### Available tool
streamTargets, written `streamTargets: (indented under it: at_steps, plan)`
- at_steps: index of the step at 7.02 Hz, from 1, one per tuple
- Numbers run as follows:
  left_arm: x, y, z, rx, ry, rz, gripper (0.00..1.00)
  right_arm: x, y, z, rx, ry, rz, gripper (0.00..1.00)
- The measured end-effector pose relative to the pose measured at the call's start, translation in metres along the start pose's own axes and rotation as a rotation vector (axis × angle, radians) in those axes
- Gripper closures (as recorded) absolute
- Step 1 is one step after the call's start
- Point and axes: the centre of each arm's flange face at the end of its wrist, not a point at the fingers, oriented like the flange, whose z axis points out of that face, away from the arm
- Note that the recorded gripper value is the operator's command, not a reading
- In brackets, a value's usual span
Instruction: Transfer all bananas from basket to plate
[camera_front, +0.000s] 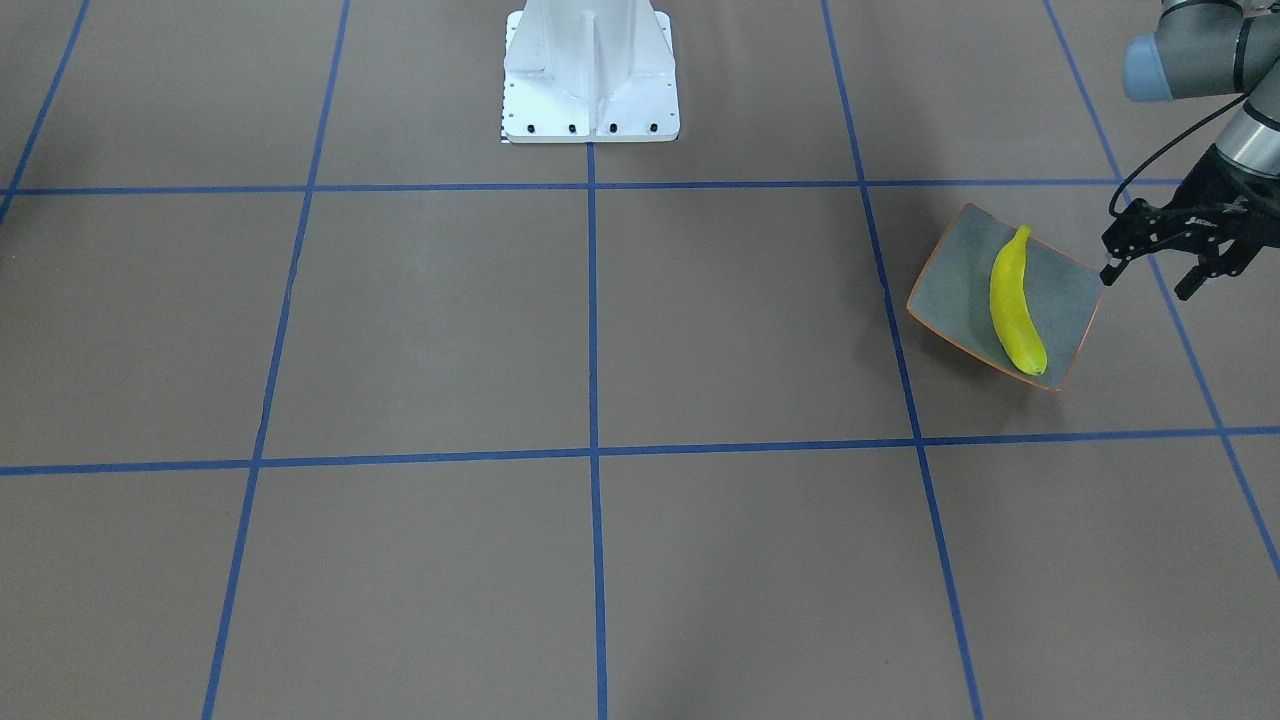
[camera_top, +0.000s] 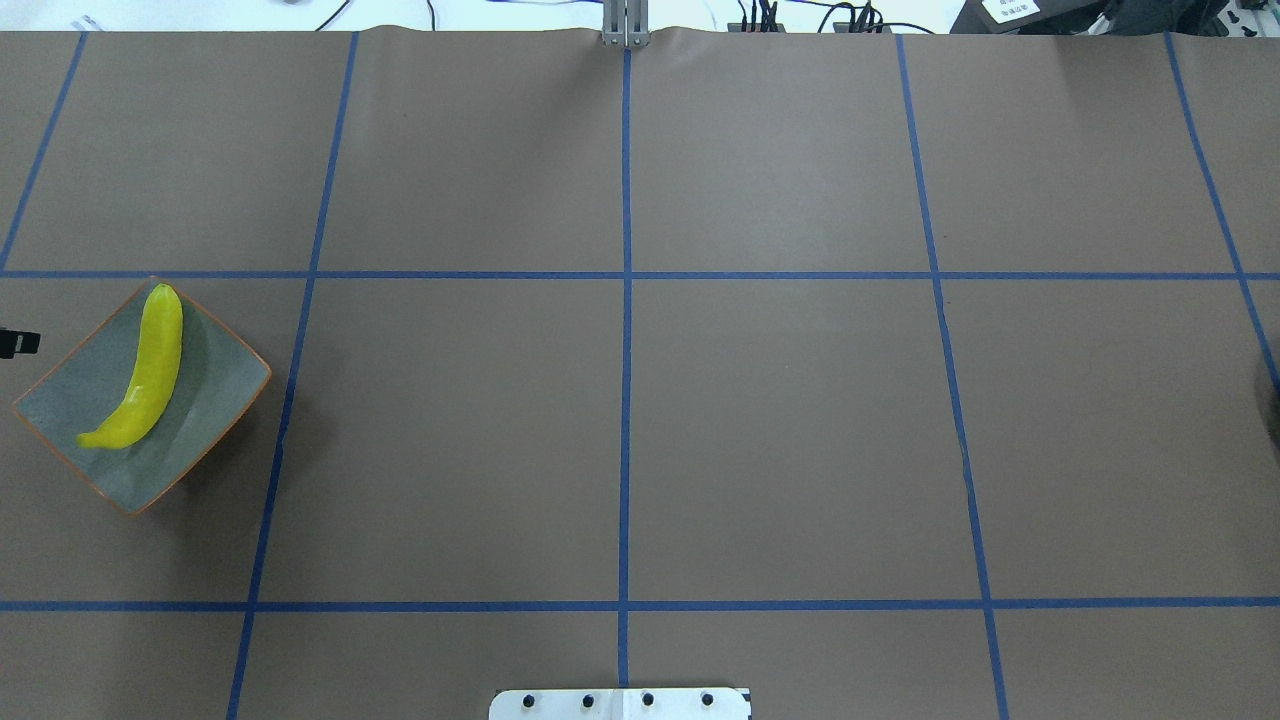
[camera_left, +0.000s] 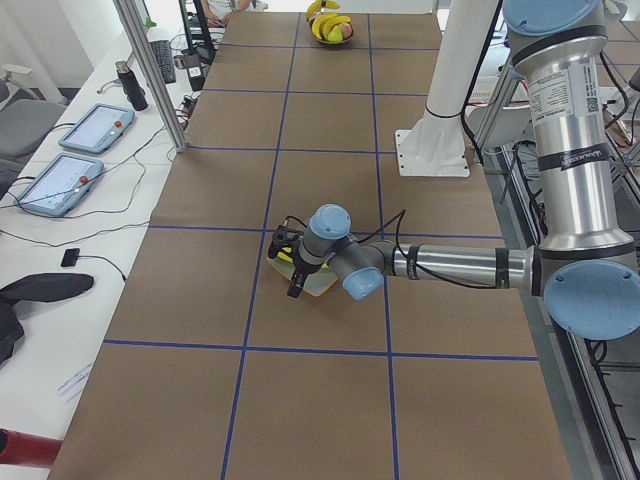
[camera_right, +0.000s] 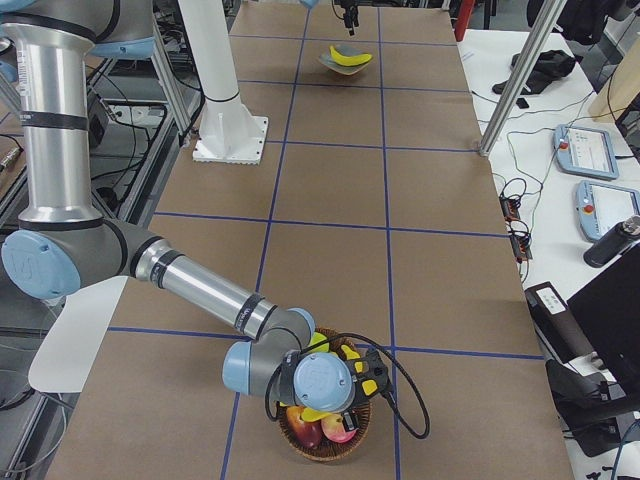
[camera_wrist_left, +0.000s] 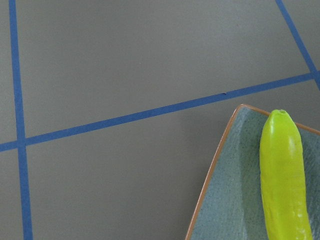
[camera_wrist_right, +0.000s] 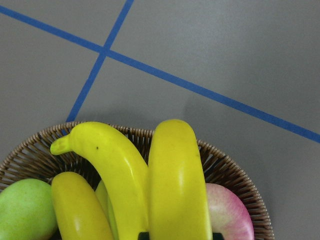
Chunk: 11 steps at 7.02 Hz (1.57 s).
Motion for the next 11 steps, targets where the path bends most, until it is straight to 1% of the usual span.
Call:
streamTargets:
  at_steps: [1, 2, 3, 4, 5, 6, 7, 8, 9, 10, 11]
  plan:
    - [0.002, -0.002, 0.0, 0.002, 0.005, -0.006, 0.01, -0.008, -0.012, -0.016, 0.012, -0.013, 0.019, 1.0]
    - [0.006, -0.004, -0.001, 0.006, 0.012, -0.017, 0.01, -0.019, -0.026, -0.03, 0.026, -0.051, 0.065, 1.0]
    - [0.014, -0.012, -0.003, 0.014, 0.029, -0.059, 0.01, -0.033, -0.043, -0.041, 0.054, -0.11, 0.14, 1.0]
    - [0.027, -0.025, -0.003, 0.026, 0.054, -0.125, 0.01, -0.052, -0.062, -0.049, 0.081, -0.172, 0.225, 1.0]
    - [0.043, -0.042, -0.004, 0.037, 0.088, -0.197, 0.01, -0.082, -0.088, -0.055, 0.09, -0.233, 0.299, 1.0]
    - [0.06, -0.06, -0.006, 0.042, 0.128, -0.266, 0.01, -0.114, -0.111, -0.059, 0.083, -0.29, 0.355, 1.0]
    - [0.078, -0.077, -0.008, 0.046, 0.166, -0.328, 0.01, -0.15, -0.134, -0.061, 0.063, -0.344, 0.4, 1.0]
    - [0.093, -0.092, -0.008, 0.049, 0.194, -0.371, 0.01, -0.186, -0.159, -0.064, 0.039, -0.378, 0.431, 1.0]
    - [0.104, -0.101, -0.007, 0.047, 0.21, -0.397, 0.01, -0.214, -0.187, -0.069, 0.022, -0.392, 0.458, 1.0]
    - [0.111, -0.104, -0.004, 0.043, 0.218, -0.407, 0.01, -0.238, -0.212, -0.072, 0.005, -0.384, 0.483, 1.0]
    - [0.114, -0.104, -0.002, 0.038, 0.22, -0.409, 0.01, -0.264, -0.235, -0.07, -0.011, -0.351, 0.512, 1.0]
